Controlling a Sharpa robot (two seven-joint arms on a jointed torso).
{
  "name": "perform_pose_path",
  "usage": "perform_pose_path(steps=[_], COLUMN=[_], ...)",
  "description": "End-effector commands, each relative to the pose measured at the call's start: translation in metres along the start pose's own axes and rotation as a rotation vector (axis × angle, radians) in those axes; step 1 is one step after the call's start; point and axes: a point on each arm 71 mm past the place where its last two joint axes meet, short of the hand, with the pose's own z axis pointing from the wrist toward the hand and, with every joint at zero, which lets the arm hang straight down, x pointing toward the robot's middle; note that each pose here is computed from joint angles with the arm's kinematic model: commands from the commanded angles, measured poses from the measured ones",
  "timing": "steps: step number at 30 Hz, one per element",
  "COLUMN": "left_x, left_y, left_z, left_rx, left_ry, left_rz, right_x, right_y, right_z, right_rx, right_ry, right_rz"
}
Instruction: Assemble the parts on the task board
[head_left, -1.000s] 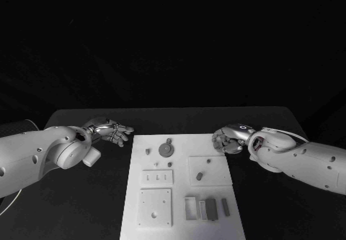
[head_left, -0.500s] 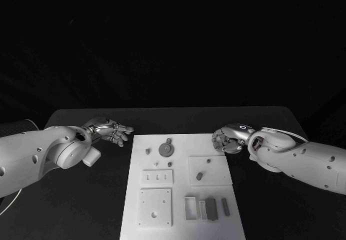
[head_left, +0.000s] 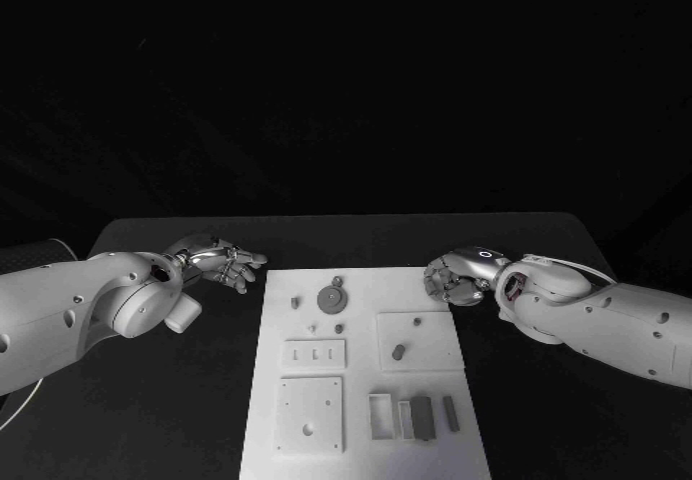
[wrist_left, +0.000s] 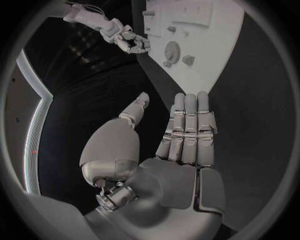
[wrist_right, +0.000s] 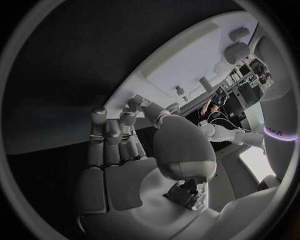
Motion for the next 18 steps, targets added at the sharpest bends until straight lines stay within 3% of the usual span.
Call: perform_pose_path(steps=[1,18], left_x=[0.0012,0.0014], left_y=[-0.0021,-0.0023], left_z=[0.0,0.0002], left_rx=[0.012,0.013], left_ry=[0.015,0.014], left_rz=[-0.006,-0.005], right_x=[0.0017,0.0006], right_y=[0.0016,0.0039], right_z=[0.0,0.0004], right_rx=[-0.013,0.012], right_ry=[0.009,-0.007], right_rz=[-0.013,0.084])
